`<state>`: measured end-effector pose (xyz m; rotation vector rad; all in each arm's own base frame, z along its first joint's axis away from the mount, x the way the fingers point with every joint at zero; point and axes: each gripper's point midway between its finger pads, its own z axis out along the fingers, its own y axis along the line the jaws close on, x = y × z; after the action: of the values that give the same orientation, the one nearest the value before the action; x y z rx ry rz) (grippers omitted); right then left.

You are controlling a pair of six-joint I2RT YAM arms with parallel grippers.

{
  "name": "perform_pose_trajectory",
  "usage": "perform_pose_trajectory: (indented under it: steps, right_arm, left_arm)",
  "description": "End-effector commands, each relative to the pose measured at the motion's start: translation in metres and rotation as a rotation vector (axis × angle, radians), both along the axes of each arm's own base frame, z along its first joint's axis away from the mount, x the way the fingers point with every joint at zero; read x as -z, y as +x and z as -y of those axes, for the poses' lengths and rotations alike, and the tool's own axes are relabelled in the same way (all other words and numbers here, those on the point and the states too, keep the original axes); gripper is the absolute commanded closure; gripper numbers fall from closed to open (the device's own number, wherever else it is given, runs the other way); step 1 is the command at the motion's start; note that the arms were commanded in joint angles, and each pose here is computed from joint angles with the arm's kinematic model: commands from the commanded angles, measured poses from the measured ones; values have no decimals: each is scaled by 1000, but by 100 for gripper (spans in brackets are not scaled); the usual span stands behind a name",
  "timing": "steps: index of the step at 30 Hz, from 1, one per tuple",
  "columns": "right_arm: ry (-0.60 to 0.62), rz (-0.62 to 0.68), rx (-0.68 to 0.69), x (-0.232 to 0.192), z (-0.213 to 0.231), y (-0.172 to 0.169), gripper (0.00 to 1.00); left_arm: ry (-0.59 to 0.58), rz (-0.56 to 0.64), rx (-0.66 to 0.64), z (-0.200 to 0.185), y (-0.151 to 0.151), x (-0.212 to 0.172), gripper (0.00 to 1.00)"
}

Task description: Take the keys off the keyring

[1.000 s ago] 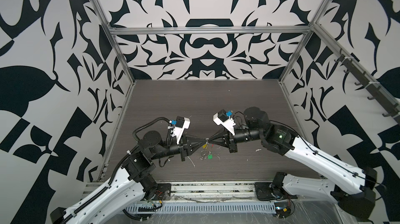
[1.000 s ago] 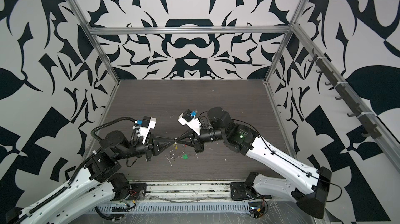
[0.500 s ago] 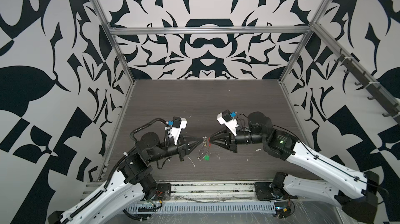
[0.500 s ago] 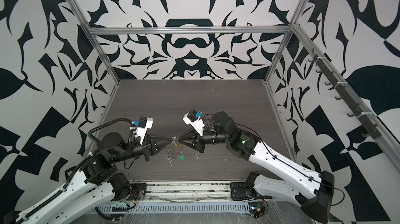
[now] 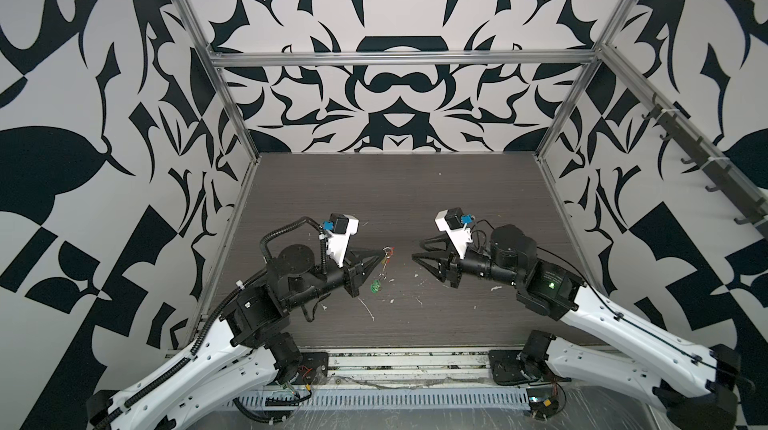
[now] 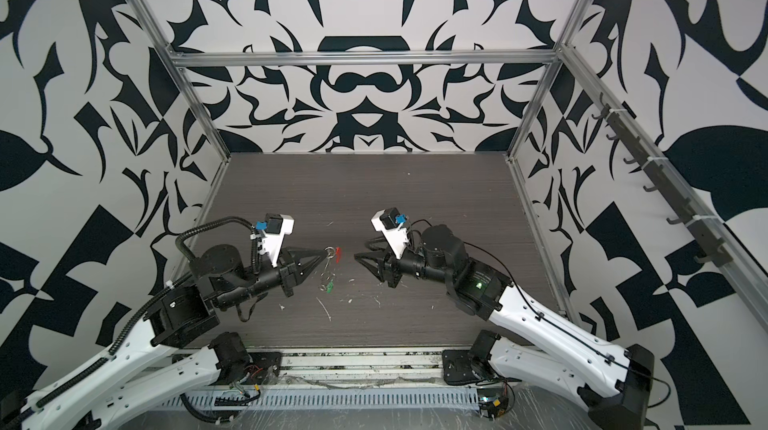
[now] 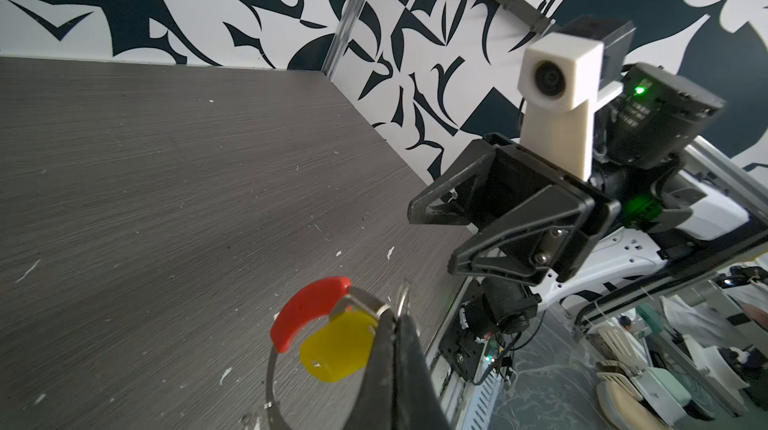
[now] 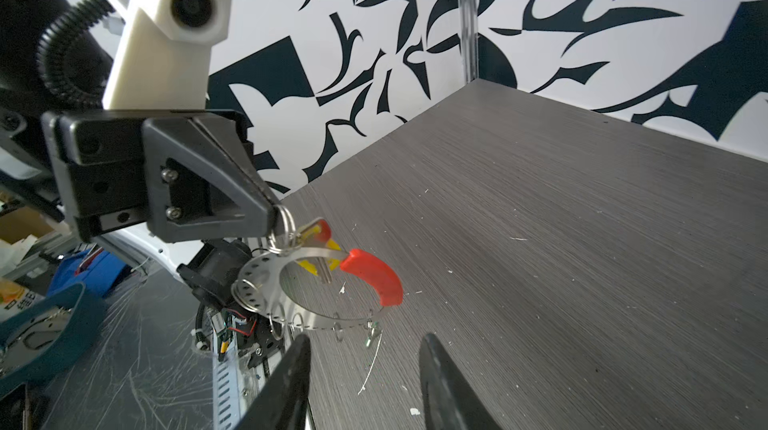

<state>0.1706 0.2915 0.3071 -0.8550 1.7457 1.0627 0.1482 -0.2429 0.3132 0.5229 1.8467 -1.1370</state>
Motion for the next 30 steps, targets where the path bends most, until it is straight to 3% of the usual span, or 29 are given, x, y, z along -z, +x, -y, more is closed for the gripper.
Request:
perform_pose_trajectory:
  steps: [1,5,10,16,22,30]
  right_arm:
    - [64,104,-125,-33,-7,-8,55]
    - [136,55,-296,-46,-13,-11,55]
    - [135,21,-433,-46,-25,-19,55]
    - [104,-32,-410,-34,-37,-2,58]
    - [127,-66,-449,-37,-45,0,69]
    - [133,-83,-467,-38,-51,-1,74]
  left_arm:
    - [42,41,-34,-4,5,-6,100]
    - [55,44,-29,-1,7,-6,100]
    - [63,45,-31,0,8,-6,100]
    - [63,42,-21,3,8,-7,100]
    - [64,40,-18,3,7,-4,100]
    - [57,43,-21,1,6,-4,100]
